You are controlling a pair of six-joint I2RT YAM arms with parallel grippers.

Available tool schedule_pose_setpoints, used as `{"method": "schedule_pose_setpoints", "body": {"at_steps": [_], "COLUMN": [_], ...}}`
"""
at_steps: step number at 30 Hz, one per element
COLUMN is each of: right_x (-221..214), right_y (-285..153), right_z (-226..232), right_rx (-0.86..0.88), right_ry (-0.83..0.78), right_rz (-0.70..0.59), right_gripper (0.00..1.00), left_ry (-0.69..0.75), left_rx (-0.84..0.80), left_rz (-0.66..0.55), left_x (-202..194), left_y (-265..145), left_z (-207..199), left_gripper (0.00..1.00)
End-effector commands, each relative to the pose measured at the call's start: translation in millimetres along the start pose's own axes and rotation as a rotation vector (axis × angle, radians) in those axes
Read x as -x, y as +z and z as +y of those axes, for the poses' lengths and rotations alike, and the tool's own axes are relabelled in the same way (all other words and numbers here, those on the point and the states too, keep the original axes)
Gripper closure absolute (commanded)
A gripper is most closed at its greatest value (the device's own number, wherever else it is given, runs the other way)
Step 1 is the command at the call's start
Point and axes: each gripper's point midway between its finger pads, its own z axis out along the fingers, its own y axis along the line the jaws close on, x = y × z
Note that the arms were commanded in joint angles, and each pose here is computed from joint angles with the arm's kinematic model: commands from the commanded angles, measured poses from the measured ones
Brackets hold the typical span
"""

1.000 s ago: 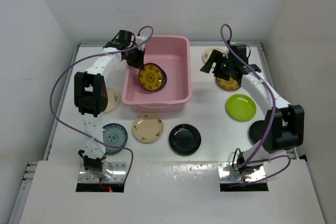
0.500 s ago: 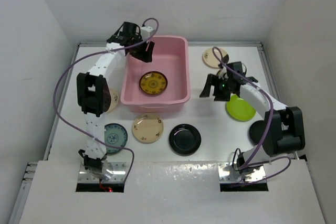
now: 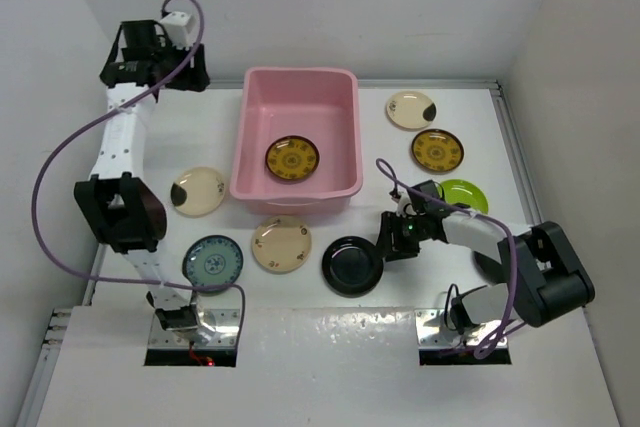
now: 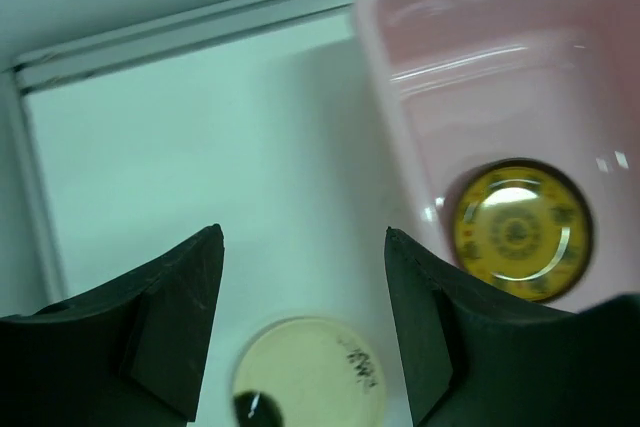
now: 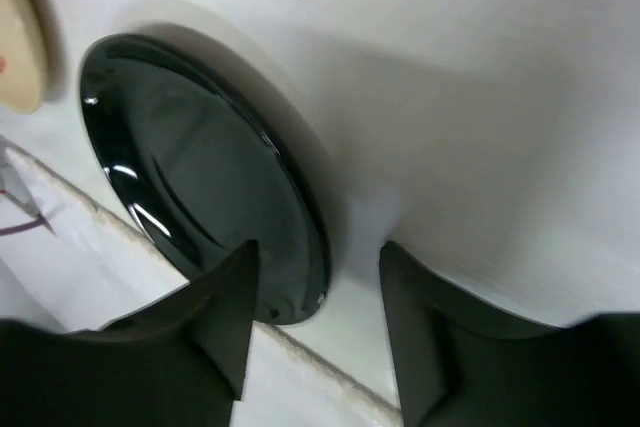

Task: Place the plates into the plastic bin on the countertop

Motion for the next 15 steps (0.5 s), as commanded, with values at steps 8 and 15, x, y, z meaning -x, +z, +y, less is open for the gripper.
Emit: {"method": "schedule_pose_setpoints", "body": {"at_steps": [8,15], "right_x": [12,30], "right_y": [27,-23], "right_z": [2,32], "right_rx": [0.041,0.08], "right_ry": [-0.002,-0.192], "right_rz": [-0.127,-0.103], "right_gripper": [1.0,1.0], "left_ry": [-0.027,-0.045], "left_rx": [0.097,0.134], "left_rz": [0.006,-0.002], "left_x": [-20,-24], "left_y": [-50,-63], "left_z": [26,40], "left_gripper": [0.32,0.32]}}
